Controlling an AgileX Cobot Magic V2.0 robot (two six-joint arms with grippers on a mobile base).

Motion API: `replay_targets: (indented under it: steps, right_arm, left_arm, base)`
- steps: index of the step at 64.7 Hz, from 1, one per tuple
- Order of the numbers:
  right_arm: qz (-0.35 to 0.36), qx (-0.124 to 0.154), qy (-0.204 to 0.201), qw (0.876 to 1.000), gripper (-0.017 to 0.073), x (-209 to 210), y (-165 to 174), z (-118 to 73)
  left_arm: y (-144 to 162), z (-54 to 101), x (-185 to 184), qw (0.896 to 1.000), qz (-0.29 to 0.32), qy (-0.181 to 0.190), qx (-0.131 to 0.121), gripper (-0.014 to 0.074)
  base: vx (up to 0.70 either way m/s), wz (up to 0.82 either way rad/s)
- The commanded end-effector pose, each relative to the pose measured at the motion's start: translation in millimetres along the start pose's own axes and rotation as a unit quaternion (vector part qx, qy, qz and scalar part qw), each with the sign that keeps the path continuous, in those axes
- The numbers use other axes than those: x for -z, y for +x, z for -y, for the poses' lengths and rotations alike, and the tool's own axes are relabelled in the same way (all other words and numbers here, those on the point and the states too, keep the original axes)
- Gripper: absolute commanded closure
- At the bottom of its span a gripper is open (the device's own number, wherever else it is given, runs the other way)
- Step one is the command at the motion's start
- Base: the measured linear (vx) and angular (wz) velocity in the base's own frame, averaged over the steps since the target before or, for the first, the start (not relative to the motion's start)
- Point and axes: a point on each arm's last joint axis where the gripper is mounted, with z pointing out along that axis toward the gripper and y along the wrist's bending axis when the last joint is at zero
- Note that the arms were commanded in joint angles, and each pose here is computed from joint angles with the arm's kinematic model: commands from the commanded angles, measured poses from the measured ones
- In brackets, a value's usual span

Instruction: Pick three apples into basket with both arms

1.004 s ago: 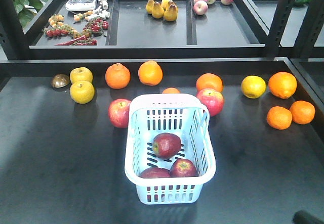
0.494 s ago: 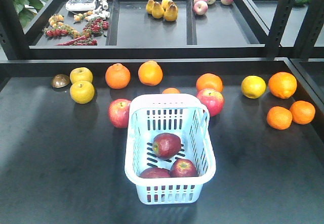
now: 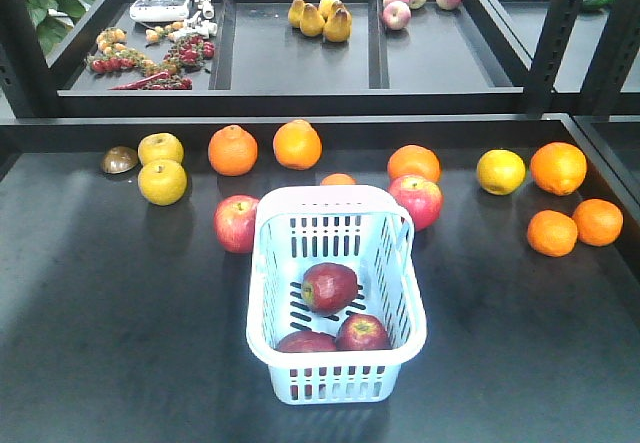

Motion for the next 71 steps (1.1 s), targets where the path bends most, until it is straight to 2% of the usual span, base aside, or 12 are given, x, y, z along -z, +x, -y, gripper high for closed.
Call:
replay_targets:
  steps: [1, 71]
  right_arm:
    - [0.038, 0.006, -0.001, 0.999, 0.0563, 0.0, -3.0, -0.1]
    - [0.038, 0.005, -0.001, 0.999, 0.0563, 0.0, -3.0, -0.1]
  left_arm:
    - [-1.3, -0.2, -0.2, 0.999, 0.037, -0.001, 0.003, 0.0601]
    - [-1.3, -0.2, -0.2, 0.999, 0.037, -0.001, 0.003, 0.0601]
  base:
    - [0.0, 0.0]
    - [0.0, 0.0]
